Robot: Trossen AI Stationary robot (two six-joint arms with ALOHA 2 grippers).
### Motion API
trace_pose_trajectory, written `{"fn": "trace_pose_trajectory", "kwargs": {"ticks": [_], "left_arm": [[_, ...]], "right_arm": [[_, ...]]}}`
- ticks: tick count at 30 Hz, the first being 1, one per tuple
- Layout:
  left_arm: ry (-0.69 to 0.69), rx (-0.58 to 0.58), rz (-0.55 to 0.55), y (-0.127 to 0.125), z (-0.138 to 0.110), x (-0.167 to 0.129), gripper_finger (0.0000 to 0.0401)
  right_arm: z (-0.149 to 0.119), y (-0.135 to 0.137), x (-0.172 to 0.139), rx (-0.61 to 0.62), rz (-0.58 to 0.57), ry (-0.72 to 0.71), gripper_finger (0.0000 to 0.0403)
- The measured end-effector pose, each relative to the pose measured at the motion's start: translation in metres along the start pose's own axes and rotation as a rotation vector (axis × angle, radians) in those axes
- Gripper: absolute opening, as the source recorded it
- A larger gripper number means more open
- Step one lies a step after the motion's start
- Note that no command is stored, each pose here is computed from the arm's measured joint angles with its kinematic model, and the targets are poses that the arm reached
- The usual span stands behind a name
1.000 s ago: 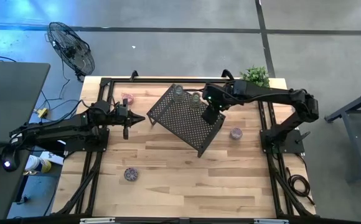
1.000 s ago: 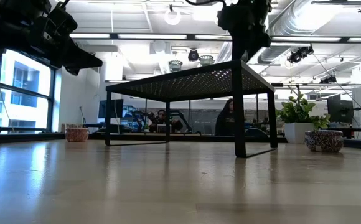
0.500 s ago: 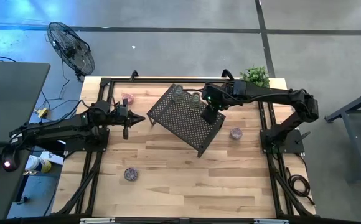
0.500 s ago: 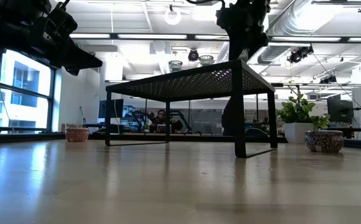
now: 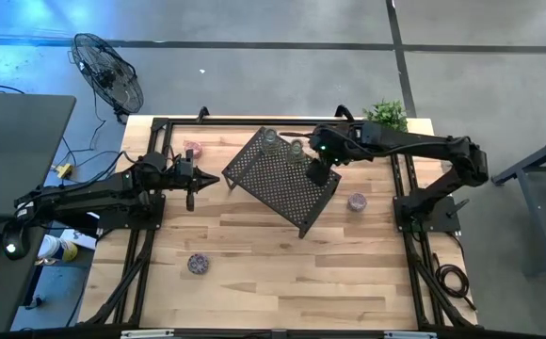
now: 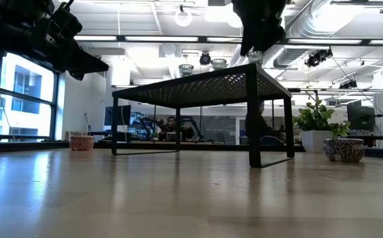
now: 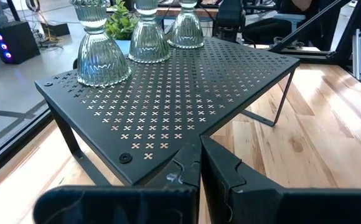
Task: Pick & Place candle stick holders
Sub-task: Put the black scented candle on the shelf
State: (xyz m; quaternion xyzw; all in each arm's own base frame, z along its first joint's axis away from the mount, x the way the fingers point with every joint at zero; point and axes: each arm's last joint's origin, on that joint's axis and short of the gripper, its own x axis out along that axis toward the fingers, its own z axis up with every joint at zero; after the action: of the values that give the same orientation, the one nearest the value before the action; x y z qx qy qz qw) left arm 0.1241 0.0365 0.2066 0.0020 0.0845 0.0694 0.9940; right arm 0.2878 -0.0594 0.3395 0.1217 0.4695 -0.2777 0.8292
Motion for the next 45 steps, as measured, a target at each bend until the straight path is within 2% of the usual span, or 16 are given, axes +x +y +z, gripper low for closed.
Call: {"fn": "trace_pose_trajectory", "kwargs": {"ticks": [10,14,18,25,26,28,32,35,40,45], "left_arm": [[0.0,0.0,0.0,0.0,0.0,0.0,0.0001],[0.0,0.0,0.0,0.0,0.0,0.0,0.0001],[0.0,0.0,0.0,0.0,0.0,0.0,0.0001],[-0.001,-0.001,-0.007,0.0,0.0,0.0,0.0001],[-0.001,-0.003,-0.015,0.0,0.0,0.0,0.0001],[-0.002,-0.003,-0.028,-0.001,0.0,0.0,0.0001],[-0.002,-0.005,-0.048,-0.001,0.0,0.0,0.0001],[-0.002,-0.005,-0.048,-0.001,0.0,0.0,0.0001],[0.0,-0.028,-0.049,-0.001,0.0,0.0,0.0001],[0.029,-0.044,-0.07,-0.003,-0.003,0.0,0.0001]], "right_arm": [[-0.008,-0.004,-0.042,-0.006,0.013,-0.148,0.0272],[-0.015,-0.004,-0.063,-0.019,-0.004,-0.22,0.0255],[-0.029,0.002,-0.088,-0.048,-0.058,-0.314,0.0198],[-0.055,0.038,-0.111,-0.14,-0.085,-0.442,0.0042],[-0.06,0.044,-0.11,-0.151,-0.09,-0.459,0.0022],[-0.071,0.054,-0.105,-0.171,-0.1,-0.489,0.0008],[-0.1,0.07,-0.072,-0.176,-0.071,-0.519,0.0027],[-0.119,0.077,-0.045,-0.175,0.006,-0.552,0.0019],[-0.141,0.079,-0.019,-0.168,0.15,-0.669,0.0005],[-0.155,0.071,-0.009,-0.164,0.21,-0.782,0.0003]]}}
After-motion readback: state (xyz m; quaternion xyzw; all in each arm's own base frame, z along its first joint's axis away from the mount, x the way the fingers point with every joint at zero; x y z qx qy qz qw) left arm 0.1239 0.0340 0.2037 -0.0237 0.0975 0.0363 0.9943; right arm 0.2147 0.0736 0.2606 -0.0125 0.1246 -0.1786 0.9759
